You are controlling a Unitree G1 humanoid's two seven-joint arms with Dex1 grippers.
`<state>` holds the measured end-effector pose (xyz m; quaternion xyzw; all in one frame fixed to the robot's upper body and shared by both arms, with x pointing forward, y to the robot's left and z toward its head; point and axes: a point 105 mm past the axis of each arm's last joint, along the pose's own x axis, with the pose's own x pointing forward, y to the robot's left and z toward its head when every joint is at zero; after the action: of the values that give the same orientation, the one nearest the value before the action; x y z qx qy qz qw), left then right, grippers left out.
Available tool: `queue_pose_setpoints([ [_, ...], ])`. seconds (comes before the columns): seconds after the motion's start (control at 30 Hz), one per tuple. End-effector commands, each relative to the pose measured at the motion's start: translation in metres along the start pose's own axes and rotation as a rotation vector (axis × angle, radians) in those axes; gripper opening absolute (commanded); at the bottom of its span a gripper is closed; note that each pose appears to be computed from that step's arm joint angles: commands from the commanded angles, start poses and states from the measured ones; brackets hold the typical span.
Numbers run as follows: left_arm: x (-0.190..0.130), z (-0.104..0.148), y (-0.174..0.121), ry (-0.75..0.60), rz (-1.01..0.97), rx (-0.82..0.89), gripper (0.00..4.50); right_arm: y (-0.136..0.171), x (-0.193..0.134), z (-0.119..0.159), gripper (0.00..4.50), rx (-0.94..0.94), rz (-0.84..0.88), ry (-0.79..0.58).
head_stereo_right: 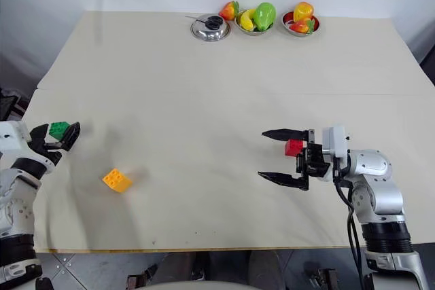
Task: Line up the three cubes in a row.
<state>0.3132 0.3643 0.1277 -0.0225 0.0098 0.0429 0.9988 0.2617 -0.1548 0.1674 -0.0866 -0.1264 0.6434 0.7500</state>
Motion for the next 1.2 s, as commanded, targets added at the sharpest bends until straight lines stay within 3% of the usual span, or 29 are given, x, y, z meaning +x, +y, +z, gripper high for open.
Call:
queue_pose_setpoints([
  [0.03,-0.001,0.007,0.006,-0.017,0.011,0.029,3.89,0.0,-0.004,0.008,4.5,-0.05,-0.016,-0.013],
  [0.3,-0.007,0.015,0.002,-0.047,-0.08,0.059,1.47,0.0,-0.006,0.01,4.5,-0.058,-0.045,-0.007],
  [0.37,-0.007,0.025,-0.014,-0.087,-0.196,0.071,1.47,-0.001,-0.009,0.011,4.5,-0.06,-0.059,0.002],
  [0.5,-0.023,0.066,-0.105,-0.156,-0.824,0.227,1.47,-0.006,-0.039,0.019,4.5,-0.057,-0.113,0.088],
  [0.63,-0.038,0.085,-0.169,-0.115,-1.274,0.273,1.47,-0.011,-0.069,0.021,4.5,-0.062,-0.174,0.19],
  [0.73,-0.045,0.084,-0.218,-0.042,-1.548,0.315,1.47,-0.017,-0.09,0.029,4.5,-0.086,-0.254,0.253],
  [0.87,-0.043,0.067,-0.262,0.067,-1.697,0.447,1.47,-0.012,-0.101,0.033,4.5,-0.082,-0.299,0.285],
  [1.03,-0.02,0.047,-0.329,0.066,-1.686,0.498,1.47,0.007,-0.102,0.023,4.5,-0.051,-0.346,0.291],
  [1.2,-0.002,0.021,-0.362,0.089,-1.648,0.552,1.47,0.025,-0.108,0.014,4.5,-0.01,-0.399,0.307],
])
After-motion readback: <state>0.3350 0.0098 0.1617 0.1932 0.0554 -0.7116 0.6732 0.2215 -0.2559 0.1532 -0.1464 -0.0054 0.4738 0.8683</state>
